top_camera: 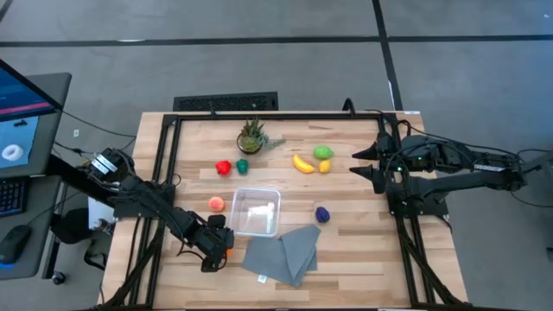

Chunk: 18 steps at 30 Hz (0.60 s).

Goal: Pick and placing Produce into tupperware
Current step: Put the orange into the transparent container

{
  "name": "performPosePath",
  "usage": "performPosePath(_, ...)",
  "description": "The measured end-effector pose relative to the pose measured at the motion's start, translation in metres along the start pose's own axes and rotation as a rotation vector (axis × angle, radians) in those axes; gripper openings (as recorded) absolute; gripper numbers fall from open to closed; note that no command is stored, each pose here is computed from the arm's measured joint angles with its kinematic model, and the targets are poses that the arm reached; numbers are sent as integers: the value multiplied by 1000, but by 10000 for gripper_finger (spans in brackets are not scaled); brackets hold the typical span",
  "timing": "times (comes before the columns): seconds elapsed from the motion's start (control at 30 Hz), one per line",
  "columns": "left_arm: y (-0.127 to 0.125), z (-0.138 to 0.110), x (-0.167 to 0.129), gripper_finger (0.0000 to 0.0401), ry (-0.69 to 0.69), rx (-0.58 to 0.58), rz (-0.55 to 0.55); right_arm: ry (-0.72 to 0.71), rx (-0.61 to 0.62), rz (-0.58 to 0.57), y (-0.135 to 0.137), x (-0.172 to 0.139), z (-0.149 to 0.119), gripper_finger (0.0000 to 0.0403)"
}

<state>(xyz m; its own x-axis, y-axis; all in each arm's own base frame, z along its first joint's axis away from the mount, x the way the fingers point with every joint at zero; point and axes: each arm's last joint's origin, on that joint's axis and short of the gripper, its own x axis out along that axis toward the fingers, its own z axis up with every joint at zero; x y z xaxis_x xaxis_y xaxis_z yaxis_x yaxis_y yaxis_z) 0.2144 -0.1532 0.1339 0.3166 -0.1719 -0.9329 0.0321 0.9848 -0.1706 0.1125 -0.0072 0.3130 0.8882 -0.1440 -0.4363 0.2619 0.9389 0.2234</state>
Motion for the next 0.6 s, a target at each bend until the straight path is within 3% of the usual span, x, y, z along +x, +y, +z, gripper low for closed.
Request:
performPosePath(0.4,-3,5,-6,240,15,-7,18,0,0,0,0,0,0,276)
performPosePath(0.6,-4,9,-21,239,-56,-50,1,0,0,0,0,0,0,276)
